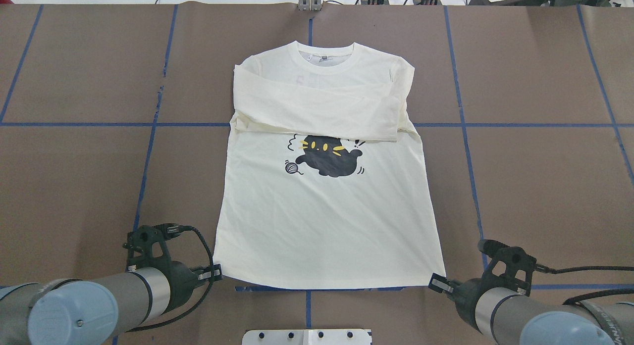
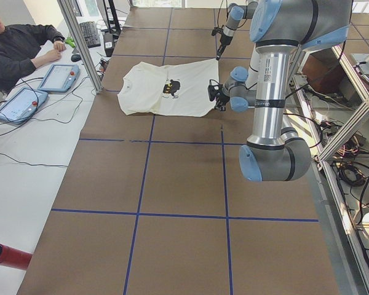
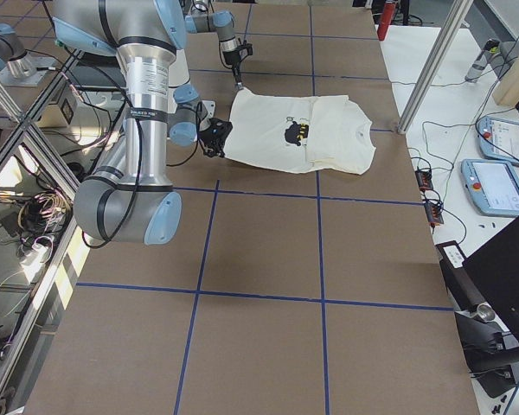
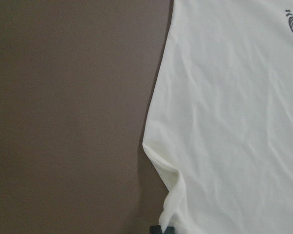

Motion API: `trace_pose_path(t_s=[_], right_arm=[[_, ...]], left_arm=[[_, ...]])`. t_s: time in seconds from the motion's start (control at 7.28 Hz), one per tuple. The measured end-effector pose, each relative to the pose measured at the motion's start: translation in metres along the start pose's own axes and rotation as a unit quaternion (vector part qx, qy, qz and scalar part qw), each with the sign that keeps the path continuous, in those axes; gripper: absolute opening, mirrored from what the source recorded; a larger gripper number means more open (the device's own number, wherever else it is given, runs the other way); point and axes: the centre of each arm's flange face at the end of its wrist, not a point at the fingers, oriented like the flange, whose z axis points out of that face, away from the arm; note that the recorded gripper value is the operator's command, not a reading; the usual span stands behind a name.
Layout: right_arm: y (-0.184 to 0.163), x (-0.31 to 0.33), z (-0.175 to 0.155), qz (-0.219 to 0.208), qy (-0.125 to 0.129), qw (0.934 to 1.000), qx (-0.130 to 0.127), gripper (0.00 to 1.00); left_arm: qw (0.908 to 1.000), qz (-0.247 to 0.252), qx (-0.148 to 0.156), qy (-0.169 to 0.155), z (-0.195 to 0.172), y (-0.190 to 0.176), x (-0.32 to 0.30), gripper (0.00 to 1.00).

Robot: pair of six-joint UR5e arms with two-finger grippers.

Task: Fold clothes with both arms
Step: 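Lift the hem with both grippers and fold it up onto the collar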

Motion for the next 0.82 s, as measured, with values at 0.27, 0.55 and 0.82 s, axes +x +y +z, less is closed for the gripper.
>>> trace_pose_path(t_s=[0.27, 0.55, 0.82], right_arm=[[-0.009, -0.012, -0.078, -0.001, -0.002, 0.9994, -0.033, 0.0], [-0.029, -0.022, -0.113, -0.006, -0.001, 0.9989, -0.047, 0.0], [-0.068, -0.052, -0.125, -0.023, -0.002, 0.9989, -0.04, 0.0]], left_arm=[[0.999, 0.001, -0.044, -0.01, -0.107, -0.004, 0.022, 0.0], [0.9978, 0.019, -0.063, -0.003, -0.153, -0.02, 0.028, 0.0], [0.9969, 0.072, -0.032, 0.002, -0.158, -0.066, 0.046, 0.0]])
